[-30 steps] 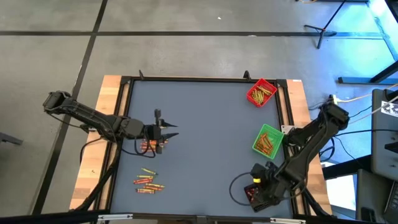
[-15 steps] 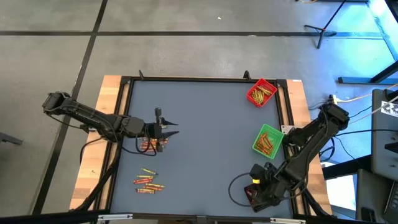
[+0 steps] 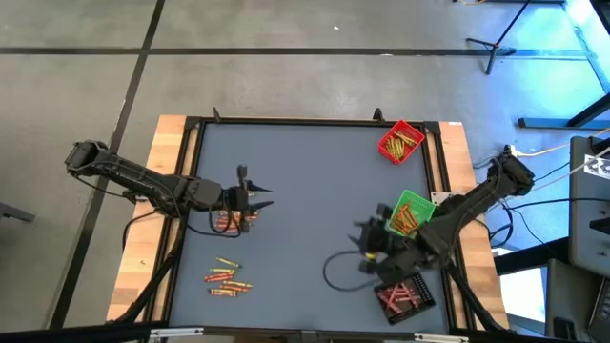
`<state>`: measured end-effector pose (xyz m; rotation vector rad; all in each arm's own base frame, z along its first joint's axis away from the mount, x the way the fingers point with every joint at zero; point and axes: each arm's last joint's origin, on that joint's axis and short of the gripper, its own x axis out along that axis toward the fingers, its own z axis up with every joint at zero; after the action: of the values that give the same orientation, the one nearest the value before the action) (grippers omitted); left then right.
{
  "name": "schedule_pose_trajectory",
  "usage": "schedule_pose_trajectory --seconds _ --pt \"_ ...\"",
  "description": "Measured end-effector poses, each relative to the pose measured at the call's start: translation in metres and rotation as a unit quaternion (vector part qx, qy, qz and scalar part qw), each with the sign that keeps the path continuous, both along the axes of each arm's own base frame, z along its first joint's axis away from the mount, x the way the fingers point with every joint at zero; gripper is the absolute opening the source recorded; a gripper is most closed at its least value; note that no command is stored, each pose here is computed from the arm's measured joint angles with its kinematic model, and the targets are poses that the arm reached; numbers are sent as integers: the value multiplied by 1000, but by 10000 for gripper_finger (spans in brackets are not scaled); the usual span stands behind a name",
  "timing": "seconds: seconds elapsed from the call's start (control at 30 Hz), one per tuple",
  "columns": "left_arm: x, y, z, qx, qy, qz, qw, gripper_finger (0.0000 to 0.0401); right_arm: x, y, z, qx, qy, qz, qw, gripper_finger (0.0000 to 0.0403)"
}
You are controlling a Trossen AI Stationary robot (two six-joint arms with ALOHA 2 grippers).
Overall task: Sort crayons
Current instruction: Put the green crayon into the red bin
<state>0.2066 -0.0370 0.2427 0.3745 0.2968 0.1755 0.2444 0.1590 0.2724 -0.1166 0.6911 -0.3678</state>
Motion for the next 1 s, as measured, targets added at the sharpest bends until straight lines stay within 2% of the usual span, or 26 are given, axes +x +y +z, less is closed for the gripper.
schedule_pose_trajectory --seconds 0.2,0.37,0.57,0.63,0.8,1.0 --pt "-6 2 -16 -44 71 37 996 130 24 -35 -8 -107 10 -56 993 159" --pt "-15 7 -30 -70 140 82 984 130 39 -65 -25 -150 52 -74 985 159" --pt "-24 18 -29 -108 220 143 959 130 51 -92 -40 -192 60 -64 977 159" --pt "-26 22 -29 -127 246 151 949 130 57 -97 -42 -189 43 -48 980 159" --pt "-26 32 -35 -151 311 173 922 130 71 -113 -46 -160 -6 40 986 159" --pt "-23 39 -45 -175 357 169 902 130 81 -136 -41 -120 -71 104 985 159"
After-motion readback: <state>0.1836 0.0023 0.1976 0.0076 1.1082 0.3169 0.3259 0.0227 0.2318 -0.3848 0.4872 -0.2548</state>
